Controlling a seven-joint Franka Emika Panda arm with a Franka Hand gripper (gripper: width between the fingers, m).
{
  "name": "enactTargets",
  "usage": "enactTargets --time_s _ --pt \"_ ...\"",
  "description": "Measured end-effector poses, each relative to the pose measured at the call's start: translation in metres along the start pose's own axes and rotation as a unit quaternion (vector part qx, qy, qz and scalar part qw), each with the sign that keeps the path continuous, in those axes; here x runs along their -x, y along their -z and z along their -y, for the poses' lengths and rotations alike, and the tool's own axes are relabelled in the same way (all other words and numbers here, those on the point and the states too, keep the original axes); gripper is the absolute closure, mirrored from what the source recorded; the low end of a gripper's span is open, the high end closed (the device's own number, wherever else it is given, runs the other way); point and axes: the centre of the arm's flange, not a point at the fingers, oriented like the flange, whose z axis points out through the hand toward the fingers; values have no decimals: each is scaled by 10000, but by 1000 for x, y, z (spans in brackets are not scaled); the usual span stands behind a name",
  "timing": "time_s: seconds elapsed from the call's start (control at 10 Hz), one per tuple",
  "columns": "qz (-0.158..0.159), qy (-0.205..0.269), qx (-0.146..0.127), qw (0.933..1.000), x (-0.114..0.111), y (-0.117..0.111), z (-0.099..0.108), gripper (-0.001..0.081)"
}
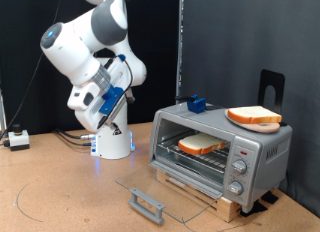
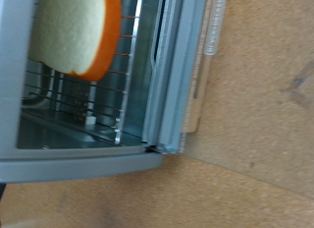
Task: Make a piece of toast with the oven
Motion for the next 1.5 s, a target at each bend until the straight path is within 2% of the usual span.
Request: enactTargets --time_s 0.1,0.3,0.4,0.5,0.7,0.8,1.0,1.1,1.2,1.3,1.5 --pt "-35 71 -24 10000 -8 4 -11 -3" --pt "-343 126 -144 9992 -21 8 -23 -3" --pt "-301 122 -133 9994 -20 7 -24 -3" --pt "-69 14 -267 9996 -17 4 -23 -3" --pt "56 -309 -769 9965 -25 -4 -30 -3" --pt "105 -467 -869 9951 -32 -13 -39 -3" --pt "36 -725 -678 9951 -49 -33 -62 -3" --pt "12 -769 -590 9953 -56 -39 -67 -3" --pt "25 -757 -623 9952 -56 -39 -67 -3" --pt "74 -622 -837 9945 -54 -41 -66 -3" --pt "139 -483 -1019 9935 -54 -50 -77 -3"
